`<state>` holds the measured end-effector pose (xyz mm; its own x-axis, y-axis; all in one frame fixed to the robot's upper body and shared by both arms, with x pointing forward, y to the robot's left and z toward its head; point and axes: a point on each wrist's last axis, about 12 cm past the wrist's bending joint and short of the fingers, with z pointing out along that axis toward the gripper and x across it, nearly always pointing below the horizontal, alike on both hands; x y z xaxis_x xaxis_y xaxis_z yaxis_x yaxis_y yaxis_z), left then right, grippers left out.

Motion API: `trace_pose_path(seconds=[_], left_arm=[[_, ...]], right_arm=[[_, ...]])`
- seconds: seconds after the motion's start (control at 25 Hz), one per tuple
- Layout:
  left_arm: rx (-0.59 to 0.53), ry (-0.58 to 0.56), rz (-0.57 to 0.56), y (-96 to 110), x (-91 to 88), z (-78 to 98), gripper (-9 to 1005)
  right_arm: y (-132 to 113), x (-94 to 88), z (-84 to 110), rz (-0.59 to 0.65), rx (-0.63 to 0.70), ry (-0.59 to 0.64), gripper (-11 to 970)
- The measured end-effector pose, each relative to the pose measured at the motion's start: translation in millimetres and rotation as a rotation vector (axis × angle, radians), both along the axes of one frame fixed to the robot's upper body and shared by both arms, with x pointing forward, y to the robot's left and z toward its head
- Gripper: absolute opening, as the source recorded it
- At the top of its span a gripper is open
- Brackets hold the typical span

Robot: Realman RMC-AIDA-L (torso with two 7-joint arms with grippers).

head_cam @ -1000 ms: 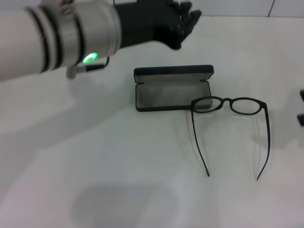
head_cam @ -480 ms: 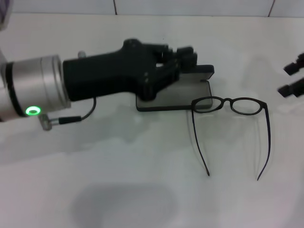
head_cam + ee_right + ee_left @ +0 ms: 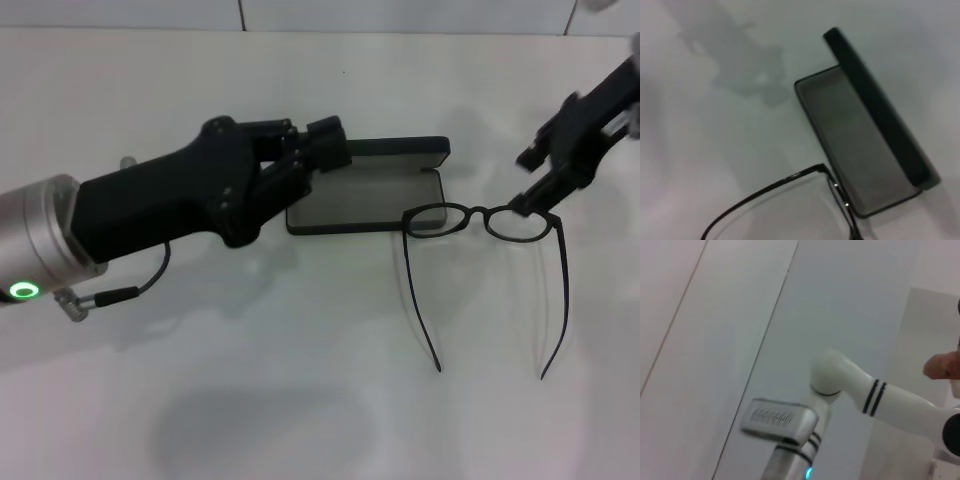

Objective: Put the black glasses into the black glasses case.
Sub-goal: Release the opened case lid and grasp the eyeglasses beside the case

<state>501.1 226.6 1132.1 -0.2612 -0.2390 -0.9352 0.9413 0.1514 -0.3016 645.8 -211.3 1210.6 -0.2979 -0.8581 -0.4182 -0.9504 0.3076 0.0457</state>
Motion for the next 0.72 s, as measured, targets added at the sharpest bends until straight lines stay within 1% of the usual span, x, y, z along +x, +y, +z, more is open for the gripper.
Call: trace_pose_path(seconds=[0.16, 0.28, 0.52, 0.72], left_arm=[[-0.012, 0.001, -0.017, -2.6, 0.6, -4.2, 99], [-0.016, 0.018, -0.019, -4.3, 1.8, -8.4, 99], [-0.018, 0.039, -0.012, -5.0, 1.6, -16.1, 100], [-0.018, 0.042, -0.004, -5.0, 1.7, -18.8, 98]], right_arm=[[17.7, -0.5, -12.4, 0.053, -0.067, 0.003, 657], [25.8, -0.9, -18.7, 0.081, -0.092, 0.0, 648], [25.8, -0.2, -22.1, 0.104, -0.085, -0.025, 634], [28.6, 0.9, -24.8, 0.125, -0.08, -0.048, 632]])
